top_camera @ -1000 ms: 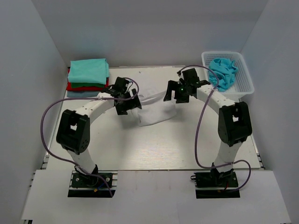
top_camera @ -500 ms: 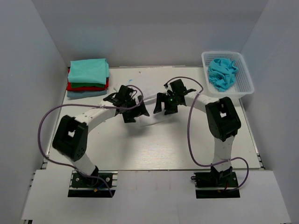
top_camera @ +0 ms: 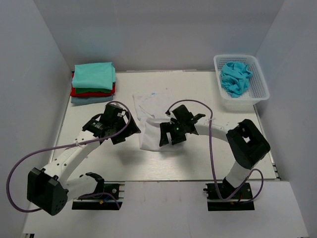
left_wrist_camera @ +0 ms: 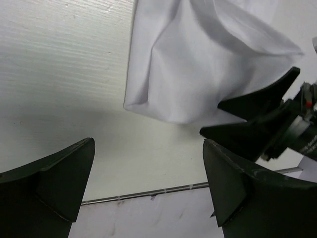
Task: Fold and stack the t-shirts
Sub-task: Fold the folded rectangular tshirt in 1/3 of the way
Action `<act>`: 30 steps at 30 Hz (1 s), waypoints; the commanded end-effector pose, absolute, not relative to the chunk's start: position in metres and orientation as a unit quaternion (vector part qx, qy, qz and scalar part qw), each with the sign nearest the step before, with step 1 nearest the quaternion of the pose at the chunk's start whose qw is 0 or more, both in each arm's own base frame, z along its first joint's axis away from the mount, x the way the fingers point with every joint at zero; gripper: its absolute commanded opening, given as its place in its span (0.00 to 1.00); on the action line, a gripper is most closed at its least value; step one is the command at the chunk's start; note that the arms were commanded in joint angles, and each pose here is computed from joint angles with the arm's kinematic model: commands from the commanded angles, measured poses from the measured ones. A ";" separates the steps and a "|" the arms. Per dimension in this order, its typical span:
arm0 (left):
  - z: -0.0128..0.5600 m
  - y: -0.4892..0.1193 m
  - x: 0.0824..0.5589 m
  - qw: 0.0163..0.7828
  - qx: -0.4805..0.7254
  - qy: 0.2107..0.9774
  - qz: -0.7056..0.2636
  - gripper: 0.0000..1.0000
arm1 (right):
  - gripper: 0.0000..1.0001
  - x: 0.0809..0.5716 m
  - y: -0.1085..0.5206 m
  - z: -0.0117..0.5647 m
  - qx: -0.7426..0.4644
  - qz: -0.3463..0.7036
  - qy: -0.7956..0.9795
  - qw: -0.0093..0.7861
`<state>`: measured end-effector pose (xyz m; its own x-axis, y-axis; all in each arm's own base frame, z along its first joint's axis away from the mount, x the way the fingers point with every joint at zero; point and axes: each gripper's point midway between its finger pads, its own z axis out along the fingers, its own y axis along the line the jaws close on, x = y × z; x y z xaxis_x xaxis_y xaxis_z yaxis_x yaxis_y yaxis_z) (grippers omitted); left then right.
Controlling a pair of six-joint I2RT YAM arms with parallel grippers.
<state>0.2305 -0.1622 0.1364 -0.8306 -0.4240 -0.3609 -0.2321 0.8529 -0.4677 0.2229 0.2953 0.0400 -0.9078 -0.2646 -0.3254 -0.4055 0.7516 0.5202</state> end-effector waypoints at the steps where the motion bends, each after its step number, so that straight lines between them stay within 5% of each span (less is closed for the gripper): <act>1: 0.136 -0.160 0.243 0.251 -0.174 0.932 -0.196 1.00 | 0.90 0.210 0.290 0.059 -0.173 0.291 0.935 0.107; 9: 0.140 -0.214 0.309 0.269 -0.048 0.938 -0.214 0.99 | 0.90 0.280 0.262 0.135 -0.081 0.215 0.942 0.243; 16: 0.119 -0.232 0.360 0.262 -0.014 0.949 -0.174 0.94 | 0.90 0.289 0.180 0.115 0.024 0.113 0.967 0.226; 26: 0.082 -0.249 0.371 0.212 -0.002 0.961 -0.176 0.68 | 0.90 0.305 0.205 0.086 -0.042 0.182 0.962 0.197; 30: 0.078 -0.251 0.375 0.204 -0.003 0.964 -0.171 0.55 | 0.79 0.313 0.217 0.077 -0.072 0.204 0.957 0.192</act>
<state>0.3652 -0.2417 0.0565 -0.9305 -0.0812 -0.3571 0.0321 0.9532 -0.3005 0.2984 0.2010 0.0711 -0.9384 -0.0044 -0.3456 -0.1199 0.9419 0.3138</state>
